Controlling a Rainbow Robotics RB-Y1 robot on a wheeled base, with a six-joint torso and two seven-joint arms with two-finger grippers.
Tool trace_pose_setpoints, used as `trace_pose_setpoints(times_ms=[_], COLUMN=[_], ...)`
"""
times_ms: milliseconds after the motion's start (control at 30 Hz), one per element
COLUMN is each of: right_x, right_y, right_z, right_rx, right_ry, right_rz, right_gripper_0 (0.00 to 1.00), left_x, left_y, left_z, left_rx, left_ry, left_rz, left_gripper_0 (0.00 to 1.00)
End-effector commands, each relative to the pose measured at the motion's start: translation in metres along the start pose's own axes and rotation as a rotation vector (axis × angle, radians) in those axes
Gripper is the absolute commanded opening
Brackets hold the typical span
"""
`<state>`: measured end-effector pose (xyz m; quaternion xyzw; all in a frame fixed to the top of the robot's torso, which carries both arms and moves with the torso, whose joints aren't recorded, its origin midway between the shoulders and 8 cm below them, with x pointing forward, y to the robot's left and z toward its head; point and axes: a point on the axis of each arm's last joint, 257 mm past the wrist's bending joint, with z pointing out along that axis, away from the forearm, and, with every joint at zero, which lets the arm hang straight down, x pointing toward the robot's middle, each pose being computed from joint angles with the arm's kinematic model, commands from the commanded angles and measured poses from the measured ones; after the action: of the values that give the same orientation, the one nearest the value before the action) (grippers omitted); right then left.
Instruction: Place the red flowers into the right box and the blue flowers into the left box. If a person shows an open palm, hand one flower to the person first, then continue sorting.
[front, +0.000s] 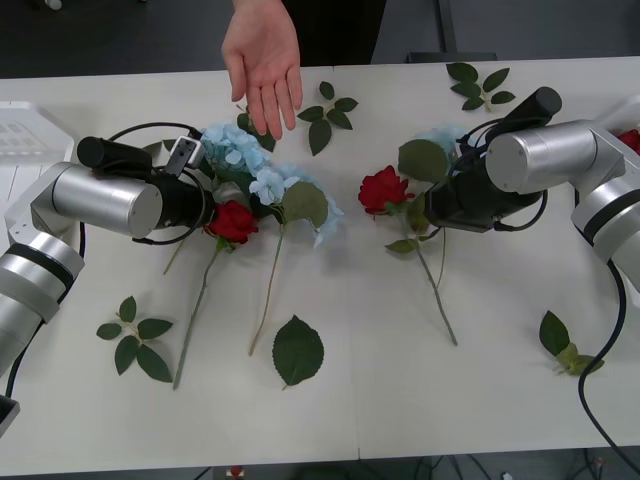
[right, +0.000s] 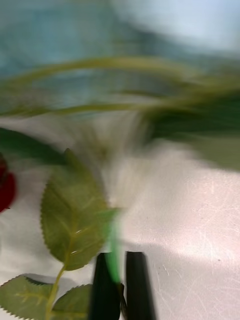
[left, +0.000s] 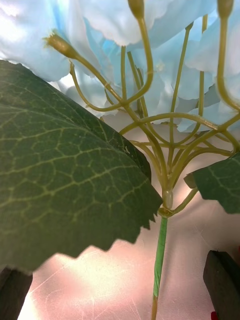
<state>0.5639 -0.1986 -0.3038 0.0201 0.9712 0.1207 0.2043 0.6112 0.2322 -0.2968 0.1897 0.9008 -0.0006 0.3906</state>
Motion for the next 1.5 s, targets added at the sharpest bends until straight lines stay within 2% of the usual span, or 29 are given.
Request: trace_pose_setpoints(times_ms=[33, 300, 567, 700, 900, 1167, 1200, 1333, 1400, 1500], right_x=[-0.043, -0.08, -0.126, -0.119, -0.085, -0.056, -0.056, -0.055, -0.055, -0.057], right_y=[0.023, 0.006, -0.02, -0.04, -0.095, -0.139, -0.142, -0.144, -0.146, -0.147], right_z=[-0.038, -0.091, -0.15, -0.144, -0.103, -0.083, -0.082, -0.082, -0.082, -0.083], right_rx=[-0.077, -0.17, -0.224, -0.193, -0.126, -0.08, -0.075, -0.065, -0.06, -0.056], right_ry=[-0.054, -0.121, -0.271, -0.256, -0.156, -0.094, -0.094, -0.09, -0.092, -0.098], right_rz=[0.029, 0.021, -0.073, -0.099, -0.067, -0.064, -0.075, -0.084, -0.087, -0.098], right_gripper_0=[0.0, 0.0, 0.0, 0.0, 0.0, 0.0, 0.04, 0.52, 0.66, 0.79], left_x=[-0.036, -0.036, -0.036, -0.036, -0.036, -0.036, -0.036, -0.036, -0.036, -0.036], left_y=[-0.011, -0.011, -0.011, -0.011, -0.011, -0.011, -0.011, -0.011, -0.011, -0.011], left_z=[-0.004, -0.004, -0.004, -0.004, -0.004, -0.004, -0.004, -0.004, -0.004, -0.004], left_rx=[0.005, 0.005, 0.005, 0.005, 0.005, 0.005, 0.005, 0.005, 0.005, 0.005], left_ry=[-0.057, -0.057, -0.057, -0.057, -0.057, -0.057, -0.057, -0.057, -0.057, -0.057], left_rz=[0.114, 0.114, 0.114, 0.114, 0.114, 0.114, 0.114, 0.114, 0.114, 0.114], left_gripper_0=[1.0, 1.0, 1.0, 1.0, 1.0, 1.0, 1.0, 1.0, 1.0, 1.0])
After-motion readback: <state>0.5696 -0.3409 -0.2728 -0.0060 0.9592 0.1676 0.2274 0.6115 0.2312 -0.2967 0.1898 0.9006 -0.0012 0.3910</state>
